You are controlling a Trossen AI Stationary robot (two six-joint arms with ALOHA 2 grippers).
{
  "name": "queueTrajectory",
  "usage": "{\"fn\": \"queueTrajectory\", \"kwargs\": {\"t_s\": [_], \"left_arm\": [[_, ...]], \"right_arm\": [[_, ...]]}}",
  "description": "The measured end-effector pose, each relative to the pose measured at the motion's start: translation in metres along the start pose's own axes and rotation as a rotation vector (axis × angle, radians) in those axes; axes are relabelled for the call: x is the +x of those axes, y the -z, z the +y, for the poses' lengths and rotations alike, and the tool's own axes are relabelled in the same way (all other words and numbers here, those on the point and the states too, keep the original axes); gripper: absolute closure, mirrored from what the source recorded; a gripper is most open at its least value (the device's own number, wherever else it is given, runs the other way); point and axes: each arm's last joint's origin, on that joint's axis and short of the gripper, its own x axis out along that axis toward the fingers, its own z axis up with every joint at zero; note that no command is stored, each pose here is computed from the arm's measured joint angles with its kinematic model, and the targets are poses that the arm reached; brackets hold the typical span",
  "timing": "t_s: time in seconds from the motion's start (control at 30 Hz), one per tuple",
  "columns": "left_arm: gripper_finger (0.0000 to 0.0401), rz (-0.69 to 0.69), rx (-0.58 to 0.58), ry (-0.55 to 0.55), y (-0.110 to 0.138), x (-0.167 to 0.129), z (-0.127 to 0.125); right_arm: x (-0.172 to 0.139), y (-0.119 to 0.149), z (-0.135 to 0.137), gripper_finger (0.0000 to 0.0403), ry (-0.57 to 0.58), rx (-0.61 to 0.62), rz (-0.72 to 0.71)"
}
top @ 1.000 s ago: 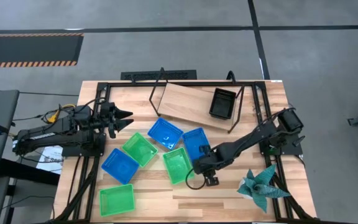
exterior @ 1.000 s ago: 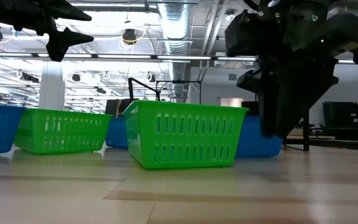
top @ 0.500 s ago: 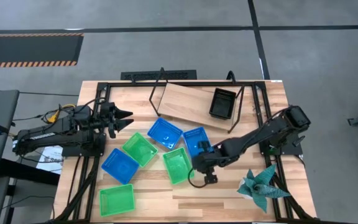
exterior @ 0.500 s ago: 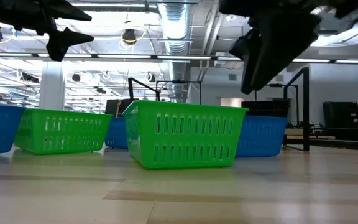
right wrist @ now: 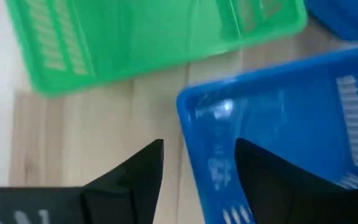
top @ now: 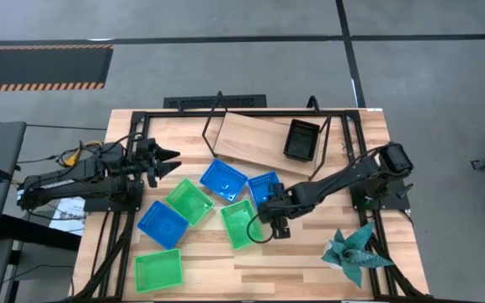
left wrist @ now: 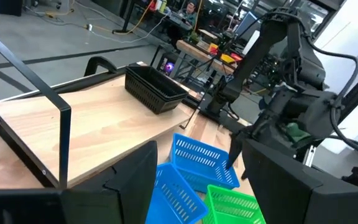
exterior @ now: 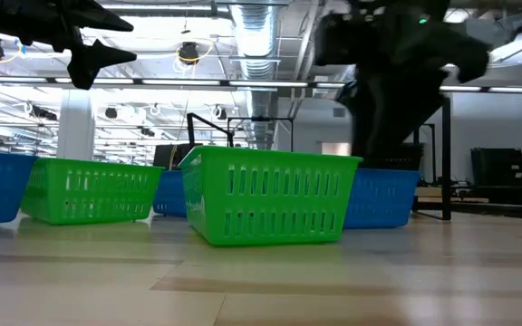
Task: Stack baskets on shelf by color
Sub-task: Put the bottom right blue bin on the shelf
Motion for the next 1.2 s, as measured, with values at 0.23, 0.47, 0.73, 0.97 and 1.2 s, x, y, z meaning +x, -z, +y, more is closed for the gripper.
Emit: {"fn": "queueTrajectory", "kwargs": {"t_s": [0.23, 0.47, 0.73, 0.97, 1.2], "left_arm": [[0.0174, 0.002, 0.0, -0.004, 0.0, 0.0, 0.0], [0.0174, 0.011, 0.0, -0.008, 0.001, 0.0, 0.001], [0.0174, 0.012, 0.0, -0.009, 0.001, 0.0, 0.001], [0.0174, 0.012, 0.0, -0.009, 0.001, 0.0, 0.001], [0.0174, 0.012, 0.0, -0.009, 0.001, 0.0, 0.001]], "right_arm": [[0.018, 0.006, 0.001, 0.0201, 0.02, -0.032, 0.089], [0.033, 0.01, 0.001, 0.0341, 0.036, 0.018, 0.146], [0.007, 0.002, 0.016, 0.0395, -0.004, 0.027, 0.123], [-0.049, -0.02, 0.023, 0.0398, -0.002, 0.004, 0.036], [-0.099, -0.039, -0.001, 0.0399, 0.268, 0.017, -0.182]]}}
